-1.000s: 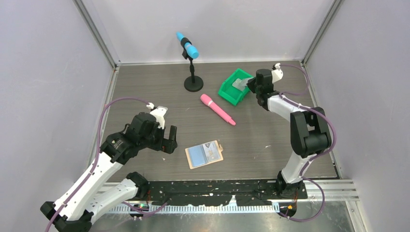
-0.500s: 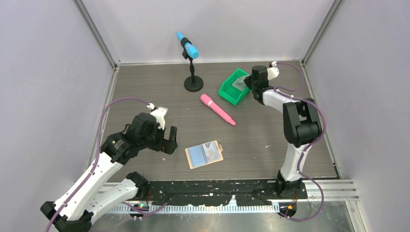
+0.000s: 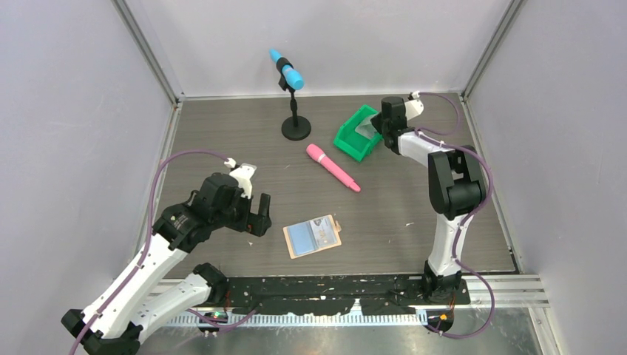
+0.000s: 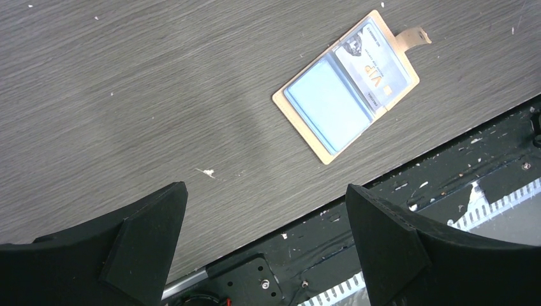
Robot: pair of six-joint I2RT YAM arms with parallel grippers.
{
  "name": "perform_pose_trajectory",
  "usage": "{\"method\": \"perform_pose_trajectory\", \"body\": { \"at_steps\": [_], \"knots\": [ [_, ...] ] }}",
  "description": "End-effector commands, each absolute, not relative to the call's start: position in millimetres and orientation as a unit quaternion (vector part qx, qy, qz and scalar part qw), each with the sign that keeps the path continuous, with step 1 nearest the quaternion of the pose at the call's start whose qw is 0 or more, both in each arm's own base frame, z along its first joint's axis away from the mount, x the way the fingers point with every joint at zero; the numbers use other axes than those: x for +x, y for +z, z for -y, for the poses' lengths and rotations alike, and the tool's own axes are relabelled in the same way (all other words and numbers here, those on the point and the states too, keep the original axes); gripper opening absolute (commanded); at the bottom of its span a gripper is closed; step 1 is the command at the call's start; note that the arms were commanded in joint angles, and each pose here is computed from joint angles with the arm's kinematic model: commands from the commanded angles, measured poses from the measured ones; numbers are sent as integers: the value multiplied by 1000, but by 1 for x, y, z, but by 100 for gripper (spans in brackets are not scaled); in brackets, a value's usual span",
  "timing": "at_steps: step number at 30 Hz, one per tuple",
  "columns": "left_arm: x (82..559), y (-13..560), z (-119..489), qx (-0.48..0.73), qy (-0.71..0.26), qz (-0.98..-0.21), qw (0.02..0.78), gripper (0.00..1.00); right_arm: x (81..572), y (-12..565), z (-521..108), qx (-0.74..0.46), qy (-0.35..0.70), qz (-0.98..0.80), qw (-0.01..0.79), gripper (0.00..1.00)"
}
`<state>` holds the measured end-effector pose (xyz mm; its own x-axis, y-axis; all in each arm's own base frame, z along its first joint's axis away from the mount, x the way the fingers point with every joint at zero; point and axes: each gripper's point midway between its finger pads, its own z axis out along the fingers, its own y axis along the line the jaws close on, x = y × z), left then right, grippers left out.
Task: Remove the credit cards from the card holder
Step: Place the credit card in the storage box.
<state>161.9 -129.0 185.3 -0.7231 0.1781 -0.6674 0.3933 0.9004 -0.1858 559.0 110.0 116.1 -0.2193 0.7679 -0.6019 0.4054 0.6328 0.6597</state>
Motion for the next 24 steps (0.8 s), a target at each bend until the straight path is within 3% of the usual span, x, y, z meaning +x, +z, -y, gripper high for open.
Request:
{"method": "perform_pose_trajectory", "body": {
  "at_steps": [1,15,24],
  "knots": [
    [161,191,134,170,-178,-905,346,100,572,129,-104,396,173,-745,508,9],
    [161,192,135,173,-178,-904,347,100,574,120,-99,398,145,-756,499,16],
    [163,191,132,166,-168,-908,346,100,575,162,-92,383,132,-748,525,21]
  ]
}}
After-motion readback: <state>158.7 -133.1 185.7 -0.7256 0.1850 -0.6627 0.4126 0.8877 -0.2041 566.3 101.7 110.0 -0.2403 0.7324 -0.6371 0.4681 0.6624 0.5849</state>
